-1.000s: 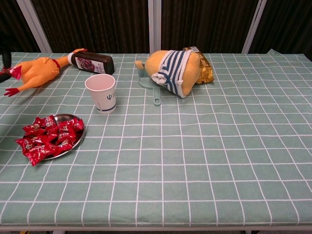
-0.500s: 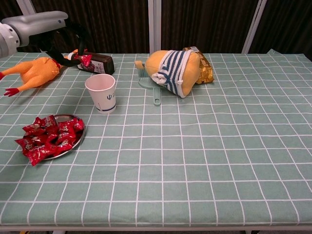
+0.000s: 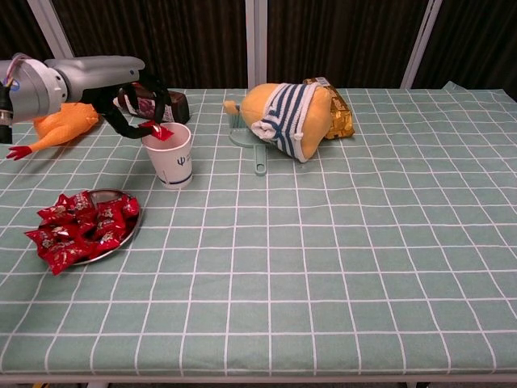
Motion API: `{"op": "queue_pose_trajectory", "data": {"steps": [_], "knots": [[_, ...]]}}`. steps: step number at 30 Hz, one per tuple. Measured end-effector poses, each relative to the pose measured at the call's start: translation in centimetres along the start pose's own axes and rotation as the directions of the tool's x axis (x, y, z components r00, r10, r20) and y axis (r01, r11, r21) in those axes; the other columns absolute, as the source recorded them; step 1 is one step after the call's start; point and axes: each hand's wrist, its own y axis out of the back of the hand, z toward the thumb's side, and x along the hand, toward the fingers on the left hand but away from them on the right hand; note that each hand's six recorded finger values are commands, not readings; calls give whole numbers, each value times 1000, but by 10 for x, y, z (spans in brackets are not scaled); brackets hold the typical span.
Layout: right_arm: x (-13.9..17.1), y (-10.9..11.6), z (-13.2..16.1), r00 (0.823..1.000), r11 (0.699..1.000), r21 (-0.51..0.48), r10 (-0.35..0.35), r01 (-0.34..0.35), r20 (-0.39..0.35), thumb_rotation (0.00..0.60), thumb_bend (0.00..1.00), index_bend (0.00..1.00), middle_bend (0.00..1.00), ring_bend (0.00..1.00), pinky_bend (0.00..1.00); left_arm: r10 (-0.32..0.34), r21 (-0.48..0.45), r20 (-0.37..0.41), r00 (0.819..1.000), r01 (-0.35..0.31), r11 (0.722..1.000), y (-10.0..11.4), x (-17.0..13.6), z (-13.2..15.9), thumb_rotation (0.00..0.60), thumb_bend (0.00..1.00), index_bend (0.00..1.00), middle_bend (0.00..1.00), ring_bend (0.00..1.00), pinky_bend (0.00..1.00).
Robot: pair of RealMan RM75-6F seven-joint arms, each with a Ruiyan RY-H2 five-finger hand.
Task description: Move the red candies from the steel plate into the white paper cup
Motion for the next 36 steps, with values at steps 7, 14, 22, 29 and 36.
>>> {"op": "queue_pose_trajectory", "data": {"steps": [7,14,22,29,36], "knots": [[-1,0,-1,1000,1000,-2,-3,3,0,600,161,78,200,53,228,37,-16,6,999,-37,999,7,-6,4,600,296,289,254,157,303],[-4,0,1,1000,1000,-5,-4,4,-11,600,162,79,200,53,229,128,-4,23,991,-128,992,25,-36,-5,600,226,287,254,157,303],[-5,0,3,1000,1000,-5,-4,4,-20,600,162,79,200,53,232,158,17,44,986,-159,987,12,-96,-26,600,191,287,254,157,304],[-6,-1,7,1000,1000,-5,-2,2,-30,600,162,79,200,53,234,88,24,96,992,-90,996,-29,-138,-26,600,158,287,254,157,305],[-8,-2,10,999,1000,-3,1,-1,-35,600,162,78,200,53,236,6,24,131,991,-10,1000,-65,-146,-19,600,134,287,251,157,309]]}}
